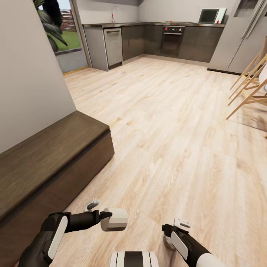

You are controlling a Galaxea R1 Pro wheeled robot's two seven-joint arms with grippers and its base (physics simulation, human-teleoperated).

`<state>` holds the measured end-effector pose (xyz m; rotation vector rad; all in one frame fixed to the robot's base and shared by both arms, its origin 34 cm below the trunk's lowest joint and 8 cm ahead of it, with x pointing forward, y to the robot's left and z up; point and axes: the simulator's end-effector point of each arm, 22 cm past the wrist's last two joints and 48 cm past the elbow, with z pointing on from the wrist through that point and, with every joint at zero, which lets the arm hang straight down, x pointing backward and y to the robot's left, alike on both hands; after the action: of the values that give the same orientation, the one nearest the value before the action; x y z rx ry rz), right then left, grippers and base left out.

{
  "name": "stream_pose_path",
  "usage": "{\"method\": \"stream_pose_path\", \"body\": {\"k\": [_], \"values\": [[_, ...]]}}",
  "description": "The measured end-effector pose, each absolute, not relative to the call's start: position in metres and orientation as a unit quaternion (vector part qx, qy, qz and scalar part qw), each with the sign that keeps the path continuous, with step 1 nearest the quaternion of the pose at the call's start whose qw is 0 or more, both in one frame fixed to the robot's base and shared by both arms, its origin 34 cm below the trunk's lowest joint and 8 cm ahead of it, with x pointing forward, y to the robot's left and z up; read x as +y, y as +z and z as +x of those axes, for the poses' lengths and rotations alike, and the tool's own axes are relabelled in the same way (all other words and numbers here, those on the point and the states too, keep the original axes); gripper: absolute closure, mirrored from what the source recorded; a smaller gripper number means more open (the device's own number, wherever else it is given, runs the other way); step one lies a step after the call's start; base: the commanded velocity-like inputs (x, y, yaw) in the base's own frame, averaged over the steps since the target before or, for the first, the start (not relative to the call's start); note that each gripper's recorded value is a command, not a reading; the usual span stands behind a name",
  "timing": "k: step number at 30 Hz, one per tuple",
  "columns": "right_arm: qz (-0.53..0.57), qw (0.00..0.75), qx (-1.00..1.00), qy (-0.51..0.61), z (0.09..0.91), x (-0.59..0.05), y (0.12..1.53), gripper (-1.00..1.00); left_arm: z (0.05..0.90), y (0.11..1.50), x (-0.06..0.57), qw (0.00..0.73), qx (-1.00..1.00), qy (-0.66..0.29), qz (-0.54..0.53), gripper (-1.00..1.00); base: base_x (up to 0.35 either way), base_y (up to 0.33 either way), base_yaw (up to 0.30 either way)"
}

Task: Place each of the two pumpkins and all three candles from the living room inside a cabinet in the living room (use any cabinet), then make sure every cabinet is closed, and position the cauldron so it is next to a table in the living room.

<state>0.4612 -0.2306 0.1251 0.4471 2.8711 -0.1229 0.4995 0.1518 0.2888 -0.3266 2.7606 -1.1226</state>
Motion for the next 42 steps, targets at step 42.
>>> {"method": "stream_pose_path", "body": {"k": [42], "values": [[0.151, 0.11, 0.981, -0.049, 0.4579, -0.2361, 0.1244, -1.0, 0.4999, 0.2889, 0.1519, 0.073, 0.918, -0.373, -0.108, 1.0, 0.001, 0.0, 0.0]]}}
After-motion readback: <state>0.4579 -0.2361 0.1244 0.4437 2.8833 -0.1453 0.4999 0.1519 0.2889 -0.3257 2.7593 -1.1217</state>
